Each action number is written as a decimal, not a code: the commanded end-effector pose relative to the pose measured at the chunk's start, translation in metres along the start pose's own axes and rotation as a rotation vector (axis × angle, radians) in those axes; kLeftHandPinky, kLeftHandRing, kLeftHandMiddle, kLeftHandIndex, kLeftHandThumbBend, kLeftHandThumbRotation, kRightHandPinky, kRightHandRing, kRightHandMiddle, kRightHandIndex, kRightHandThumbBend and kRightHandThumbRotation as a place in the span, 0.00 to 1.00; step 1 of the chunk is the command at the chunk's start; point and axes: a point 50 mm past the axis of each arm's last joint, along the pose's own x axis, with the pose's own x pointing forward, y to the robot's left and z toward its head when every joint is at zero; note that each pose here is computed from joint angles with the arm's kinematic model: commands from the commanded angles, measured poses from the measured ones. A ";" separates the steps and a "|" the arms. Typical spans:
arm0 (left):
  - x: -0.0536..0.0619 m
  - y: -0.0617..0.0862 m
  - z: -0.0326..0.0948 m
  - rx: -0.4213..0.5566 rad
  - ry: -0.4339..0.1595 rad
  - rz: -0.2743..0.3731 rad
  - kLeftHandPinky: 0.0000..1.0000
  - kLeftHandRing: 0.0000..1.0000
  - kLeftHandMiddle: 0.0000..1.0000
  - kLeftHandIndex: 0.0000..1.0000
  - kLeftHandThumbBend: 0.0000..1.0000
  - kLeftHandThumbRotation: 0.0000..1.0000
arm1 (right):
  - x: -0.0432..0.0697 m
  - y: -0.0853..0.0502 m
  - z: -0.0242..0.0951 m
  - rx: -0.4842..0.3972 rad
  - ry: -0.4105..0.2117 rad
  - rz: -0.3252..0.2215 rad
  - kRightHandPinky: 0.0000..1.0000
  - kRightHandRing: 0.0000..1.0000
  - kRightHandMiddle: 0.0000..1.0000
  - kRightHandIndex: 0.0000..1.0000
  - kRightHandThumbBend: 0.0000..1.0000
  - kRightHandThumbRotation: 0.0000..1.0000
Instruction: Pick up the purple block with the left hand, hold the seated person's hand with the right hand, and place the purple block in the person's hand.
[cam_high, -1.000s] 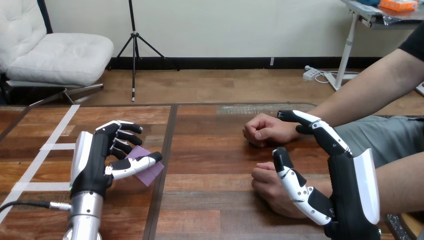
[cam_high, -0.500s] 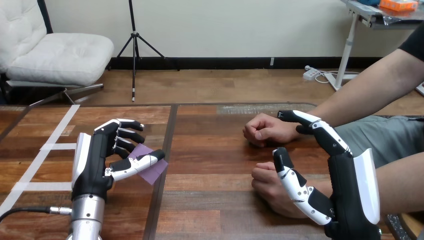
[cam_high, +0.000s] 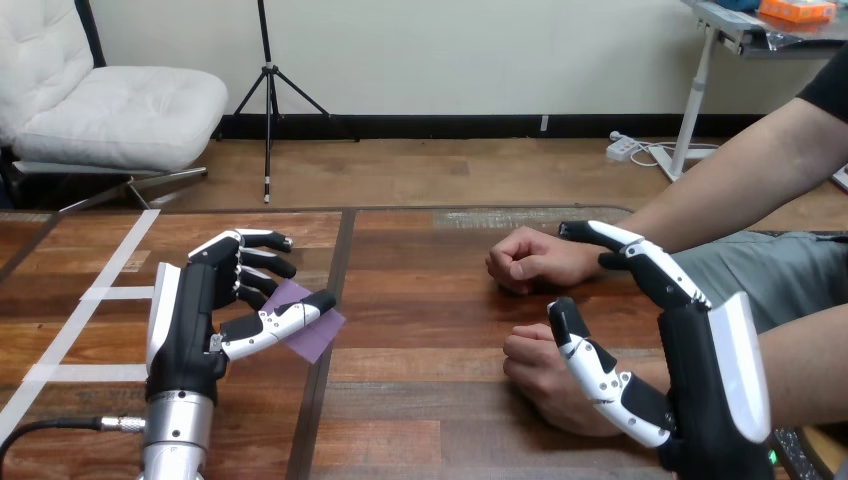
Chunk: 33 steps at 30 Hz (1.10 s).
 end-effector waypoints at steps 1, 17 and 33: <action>0.011 -0.004 0.020 -0.087 -0.112 0.023 0.33 0.40 0.50 0.57 0.80 0.14 | 0.019 -0.018 0.010 -0.089 -0.084 0.040 0.75 0.82 0.81 0.79 0.47 0.44; 0.000 -0.011 0.026 -0.179 -0.137 0.016 0.35 0.41 0.50 0.56 0.82 0.10 | 0.028 -0.052 0.016 -0.360 0.029 0.316 0.84 0.89 0.91 0.90 0.65 0.32; -0.008 -0.019 0.031 -0.254 -0.148 0.006 0.34 0.41 0.49 0.55 0.84 0.10 | 0.040 -0.076 0.012 -0.627 0.197 0.512 0.90 0.91 0.91 0.90 0.81 0.18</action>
